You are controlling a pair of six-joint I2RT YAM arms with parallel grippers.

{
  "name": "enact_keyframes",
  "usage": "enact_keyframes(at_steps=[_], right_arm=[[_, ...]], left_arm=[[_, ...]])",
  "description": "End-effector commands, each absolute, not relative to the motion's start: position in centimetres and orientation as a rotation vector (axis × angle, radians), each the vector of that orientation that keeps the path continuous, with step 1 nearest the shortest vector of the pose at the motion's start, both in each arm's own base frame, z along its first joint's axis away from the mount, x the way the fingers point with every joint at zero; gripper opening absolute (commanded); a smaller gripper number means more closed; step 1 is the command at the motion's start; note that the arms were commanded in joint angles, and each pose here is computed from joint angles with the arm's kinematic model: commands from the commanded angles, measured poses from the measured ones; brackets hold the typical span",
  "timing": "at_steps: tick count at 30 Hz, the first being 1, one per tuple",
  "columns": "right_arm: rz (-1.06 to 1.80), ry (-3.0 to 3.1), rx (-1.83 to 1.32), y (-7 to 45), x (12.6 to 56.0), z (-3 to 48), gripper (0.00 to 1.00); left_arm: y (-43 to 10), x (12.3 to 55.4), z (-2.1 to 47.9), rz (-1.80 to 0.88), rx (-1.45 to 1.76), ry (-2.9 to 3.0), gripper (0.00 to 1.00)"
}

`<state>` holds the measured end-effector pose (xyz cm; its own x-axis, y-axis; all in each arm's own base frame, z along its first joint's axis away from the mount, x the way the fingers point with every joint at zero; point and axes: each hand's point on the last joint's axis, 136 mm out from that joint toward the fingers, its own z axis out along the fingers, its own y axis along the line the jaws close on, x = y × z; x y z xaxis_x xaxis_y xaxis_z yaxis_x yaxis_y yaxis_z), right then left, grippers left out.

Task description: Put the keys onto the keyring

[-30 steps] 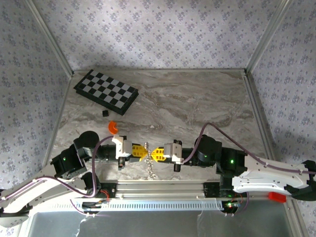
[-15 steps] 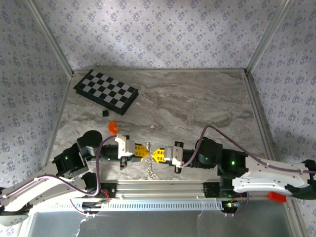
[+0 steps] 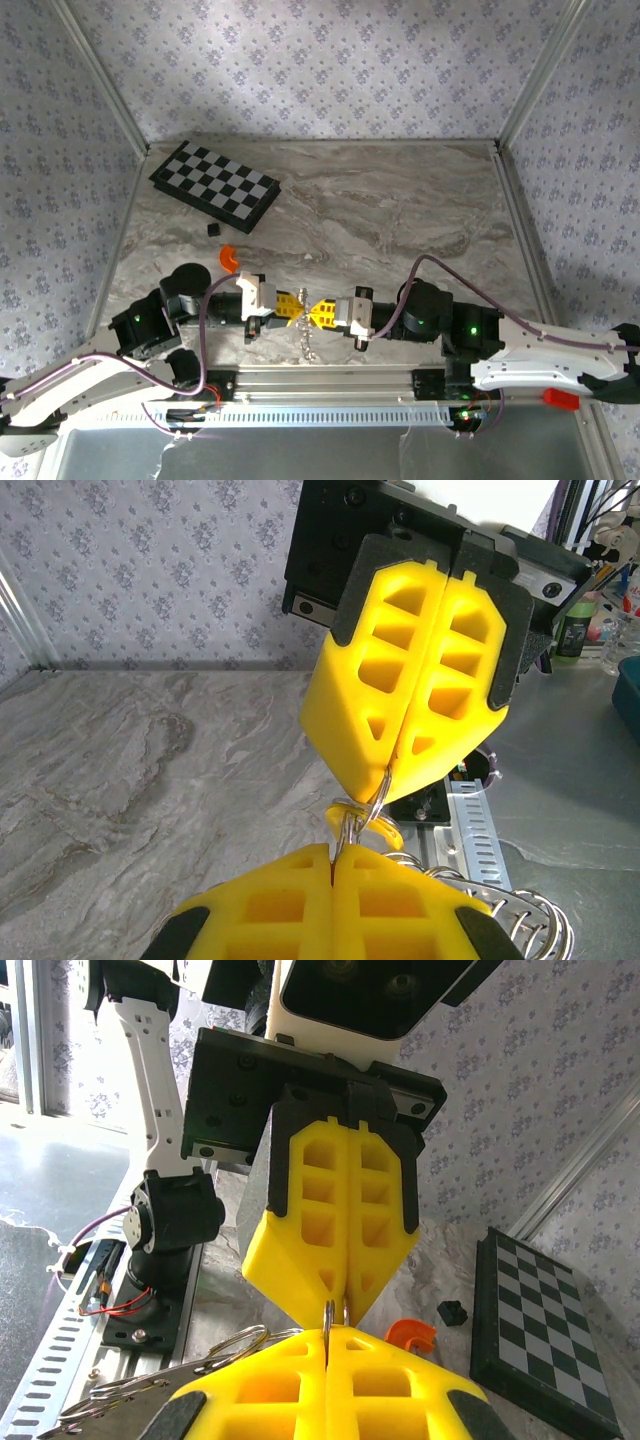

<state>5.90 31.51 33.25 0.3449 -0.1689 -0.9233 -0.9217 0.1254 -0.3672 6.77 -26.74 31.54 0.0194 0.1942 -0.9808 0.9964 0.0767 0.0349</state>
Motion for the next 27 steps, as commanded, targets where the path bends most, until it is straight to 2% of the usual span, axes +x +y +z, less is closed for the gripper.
enact_keyframes(at_steps=[1,27], right_arm=[[0.766,1.082,-1.373,31.37,5.17,33.00,0.00],[0.760,1.089,-1.435,31.27,4.51,32.20,0.00]], left_arm=[[-26.50,6.97,34.22,-1.034,1.242,1.308,0.00],[-27.04,7.12,33.81,-1.063,1.244,1.372,0.00]])
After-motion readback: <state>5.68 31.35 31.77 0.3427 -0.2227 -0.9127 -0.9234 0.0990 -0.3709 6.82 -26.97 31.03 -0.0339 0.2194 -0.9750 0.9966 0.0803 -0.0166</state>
